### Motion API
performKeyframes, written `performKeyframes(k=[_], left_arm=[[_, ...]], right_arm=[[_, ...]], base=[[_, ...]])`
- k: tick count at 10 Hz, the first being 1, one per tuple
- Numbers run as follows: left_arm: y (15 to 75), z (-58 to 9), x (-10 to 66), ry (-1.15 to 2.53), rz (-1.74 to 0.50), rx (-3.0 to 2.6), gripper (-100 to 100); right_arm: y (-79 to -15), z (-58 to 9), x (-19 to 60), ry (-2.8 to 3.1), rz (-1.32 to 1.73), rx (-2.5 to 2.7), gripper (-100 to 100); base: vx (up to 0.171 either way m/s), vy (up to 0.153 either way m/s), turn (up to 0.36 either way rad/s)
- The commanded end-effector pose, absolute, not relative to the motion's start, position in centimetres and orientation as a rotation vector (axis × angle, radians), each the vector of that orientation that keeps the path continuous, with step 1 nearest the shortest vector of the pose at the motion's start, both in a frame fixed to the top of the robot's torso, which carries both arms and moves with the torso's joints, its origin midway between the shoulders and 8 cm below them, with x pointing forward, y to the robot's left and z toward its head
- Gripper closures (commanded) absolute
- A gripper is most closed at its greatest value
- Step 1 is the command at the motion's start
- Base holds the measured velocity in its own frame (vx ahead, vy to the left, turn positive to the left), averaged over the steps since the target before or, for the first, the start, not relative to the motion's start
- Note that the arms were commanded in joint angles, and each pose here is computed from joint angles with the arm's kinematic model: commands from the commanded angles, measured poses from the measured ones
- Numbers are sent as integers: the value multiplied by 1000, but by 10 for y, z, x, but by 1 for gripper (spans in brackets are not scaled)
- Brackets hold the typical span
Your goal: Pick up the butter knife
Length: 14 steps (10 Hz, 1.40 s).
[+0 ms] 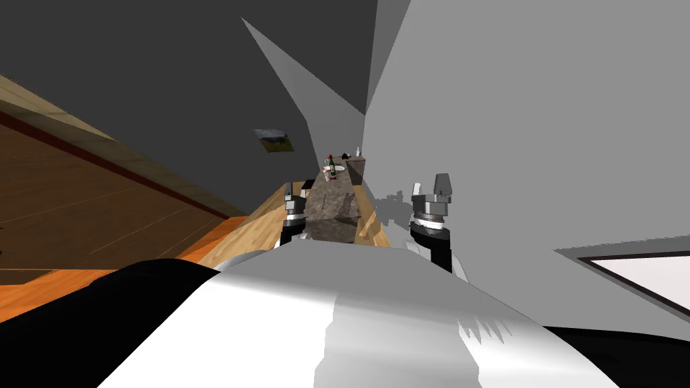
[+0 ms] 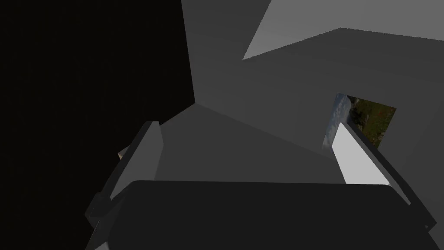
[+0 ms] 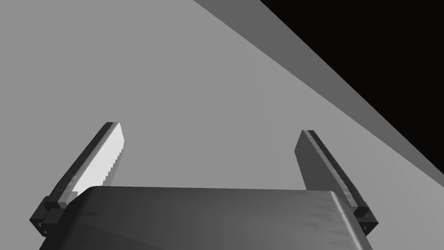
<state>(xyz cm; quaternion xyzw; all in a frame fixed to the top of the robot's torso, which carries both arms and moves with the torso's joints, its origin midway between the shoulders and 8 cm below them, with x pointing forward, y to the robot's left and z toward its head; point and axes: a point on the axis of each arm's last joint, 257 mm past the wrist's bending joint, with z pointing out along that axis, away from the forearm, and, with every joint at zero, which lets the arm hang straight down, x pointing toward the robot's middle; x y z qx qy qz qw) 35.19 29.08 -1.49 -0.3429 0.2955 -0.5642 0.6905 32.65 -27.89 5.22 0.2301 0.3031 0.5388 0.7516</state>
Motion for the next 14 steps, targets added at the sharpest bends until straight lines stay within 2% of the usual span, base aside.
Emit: performKeyframes(k=[1, 14], left_arm=[[289, -15, 353, 690, -1257, -744, -100], [309, -57, 384, 1019, -1011, -610, -100]], right_arm=[[-279, 52, 326, 662, 1177, 503, 0], [-279, 52, 326, 662, 1177, 503, 0]], base=[[-7, 12, -28], [-40, 57, -92]])
